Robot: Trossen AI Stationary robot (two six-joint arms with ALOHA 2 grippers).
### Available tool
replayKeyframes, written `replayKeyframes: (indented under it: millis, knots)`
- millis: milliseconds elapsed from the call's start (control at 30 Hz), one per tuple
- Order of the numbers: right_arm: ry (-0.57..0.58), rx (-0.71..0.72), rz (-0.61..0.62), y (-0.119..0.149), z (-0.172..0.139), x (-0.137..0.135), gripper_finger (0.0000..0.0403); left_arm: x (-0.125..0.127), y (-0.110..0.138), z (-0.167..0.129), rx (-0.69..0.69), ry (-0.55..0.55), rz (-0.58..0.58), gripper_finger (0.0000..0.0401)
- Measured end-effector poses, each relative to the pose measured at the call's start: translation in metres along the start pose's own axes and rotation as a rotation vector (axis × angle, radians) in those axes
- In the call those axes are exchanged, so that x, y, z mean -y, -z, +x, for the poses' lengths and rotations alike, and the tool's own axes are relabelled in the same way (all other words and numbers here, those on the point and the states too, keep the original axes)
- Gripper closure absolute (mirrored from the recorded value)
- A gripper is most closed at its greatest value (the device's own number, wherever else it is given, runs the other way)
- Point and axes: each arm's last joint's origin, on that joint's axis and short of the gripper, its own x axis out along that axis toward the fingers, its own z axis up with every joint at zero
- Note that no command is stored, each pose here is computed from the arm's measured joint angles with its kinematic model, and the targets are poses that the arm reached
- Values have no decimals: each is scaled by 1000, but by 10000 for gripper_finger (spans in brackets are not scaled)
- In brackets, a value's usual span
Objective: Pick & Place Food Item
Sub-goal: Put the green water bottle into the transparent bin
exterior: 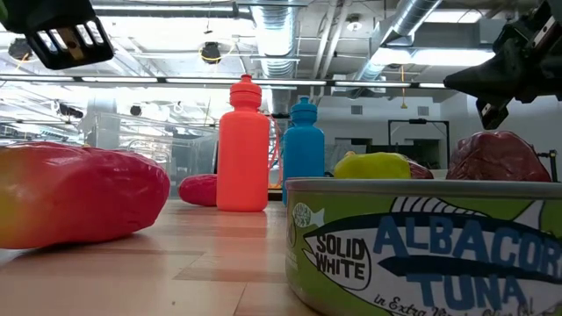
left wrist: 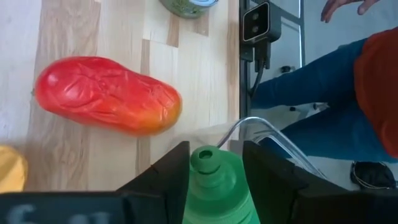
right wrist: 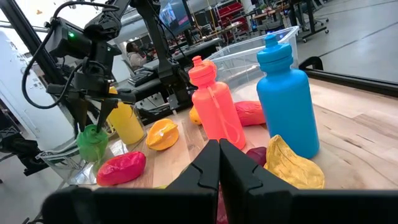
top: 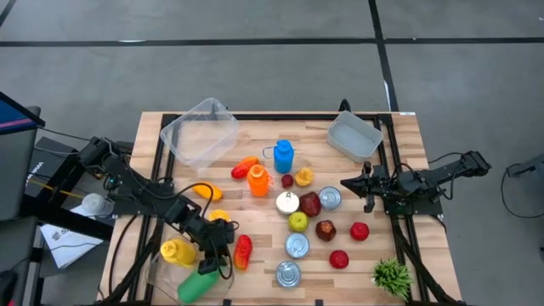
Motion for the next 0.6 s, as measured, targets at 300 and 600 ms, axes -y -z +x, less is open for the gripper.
replayKeyframes:
  millis: [300,600]
  knots:
    - [0,0,0,0,0,0,403,-6,2,7,44,39,2,255]
    - [0,0,0,0,0,0,403,-6,2,7,23,64,0,309]
